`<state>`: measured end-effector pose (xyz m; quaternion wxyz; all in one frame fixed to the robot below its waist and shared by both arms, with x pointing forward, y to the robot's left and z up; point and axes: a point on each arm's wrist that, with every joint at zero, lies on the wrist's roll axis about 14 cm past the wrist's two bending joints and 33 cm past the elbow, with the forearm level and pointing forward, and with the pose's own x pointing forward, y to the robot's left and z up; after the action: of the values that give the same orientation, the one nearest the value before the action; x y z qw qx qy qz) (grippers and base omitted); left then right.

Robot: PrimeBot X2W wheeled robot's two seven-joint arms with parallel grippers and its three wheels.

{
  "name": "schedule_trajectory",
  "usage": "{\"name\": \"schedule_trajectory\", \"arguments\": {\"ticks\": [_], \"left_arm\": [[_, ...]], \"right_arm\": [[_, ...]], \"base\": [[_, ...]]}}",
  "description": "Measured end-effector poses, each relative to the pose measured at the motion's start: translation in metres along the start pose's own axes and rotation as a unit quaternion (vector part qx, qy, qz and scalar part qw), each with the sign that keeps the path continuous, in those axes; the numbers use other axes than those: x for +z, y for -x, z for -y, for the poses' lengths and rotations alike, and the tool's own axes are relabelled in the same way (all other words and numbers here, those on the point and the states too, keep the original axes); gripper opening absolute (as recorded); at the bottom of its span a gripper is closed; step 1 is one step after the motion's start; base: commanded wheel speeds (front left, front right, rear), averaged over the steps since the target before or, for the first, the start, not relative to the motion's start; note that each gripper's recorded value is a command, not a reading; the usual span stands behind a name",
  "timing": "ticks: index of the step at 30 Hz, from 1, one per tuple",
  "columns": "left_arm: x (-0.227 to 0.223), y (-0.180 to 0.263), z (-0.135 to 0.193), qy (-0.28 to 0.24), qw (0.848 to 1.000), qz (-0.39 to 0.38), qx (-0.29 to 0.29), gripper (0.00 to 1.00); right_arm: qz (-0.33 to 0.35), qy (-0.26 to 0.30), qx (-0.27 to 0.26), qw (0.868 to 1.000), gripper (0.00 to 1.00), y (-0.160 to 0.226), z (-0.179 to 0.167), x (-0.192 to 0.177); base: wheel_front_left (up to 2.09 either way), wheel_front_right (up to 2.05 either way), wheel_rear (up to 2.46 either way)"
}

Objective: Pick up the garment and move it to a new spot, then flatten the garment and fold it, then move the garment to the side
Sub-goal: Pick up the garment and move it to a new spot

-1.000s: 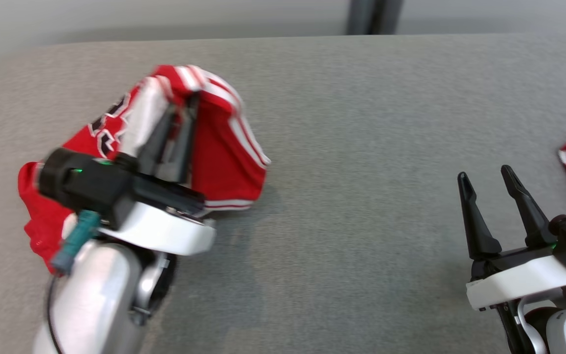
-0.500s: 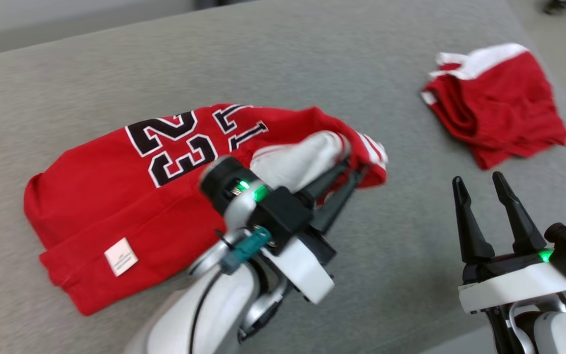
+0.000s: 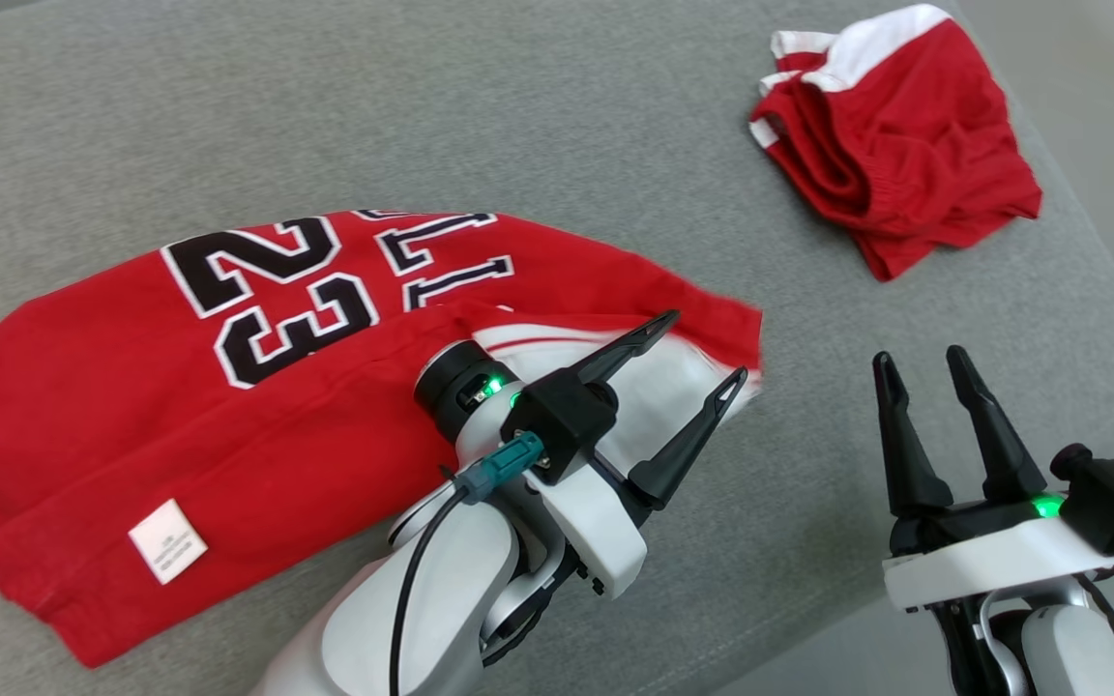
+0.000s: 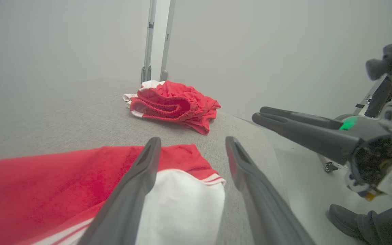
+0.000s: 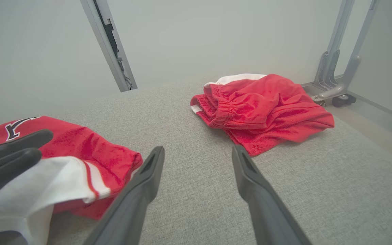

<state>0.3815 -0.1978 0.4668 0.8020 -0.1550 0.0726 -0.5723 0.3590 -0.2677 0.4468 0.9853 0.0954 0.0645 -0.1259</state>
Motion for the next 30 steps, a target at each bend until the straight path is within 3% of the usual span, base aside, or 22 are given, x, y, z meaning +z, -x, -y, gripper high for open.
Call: {"name": "schedule_trajectory", "arguments": {"ticks": [6, 12, 21, 26, 30], "left_arm": [[0.028, 0.014, -0.013, -0.006, 0.998, 0.046, 0.033, 1.00], [0.061, 0.058, -0.076, -0.046, 0.982, 0.087, 0.163, 1.00], [0.109, 0.172, -0.155, -0.098, 0.913, 0.134, 0.371, 1.00], [0.126, 0.239, -0.173, -0.123, 0.871, 0.141, 0.455, 1.00], [0.137, 0.292, -0.168, -0.143, 0.841, 0.146, 0.502, 1.00]], "right_arm": [[0.011, 0.004, 0.023, 1.000, 1.00, -0.014, -0.013, 0.004], [0.022, 0.013, 0.059, 0.998, 1.00, -0.027, -0.036, 0.012], [0.044, 0.031, 0.107, 0.993, 1.00, -0.036, -0.069, 0.030], [0.047, 0.039, 0.127, 0.990, 1.00, -0.033, -0.083, 0.035], [0.055, 0.044, 0.147, 0.987, 1.00, -0.028, -0.098, 0.043]], "base": [[0.00, 0.00, 0.00], [0.00, 0.00, 0.00], [0.00, 0.00, 0.00], [0.00, 0.00, 0.00], [0.00, 0.00, 0.00]]}}
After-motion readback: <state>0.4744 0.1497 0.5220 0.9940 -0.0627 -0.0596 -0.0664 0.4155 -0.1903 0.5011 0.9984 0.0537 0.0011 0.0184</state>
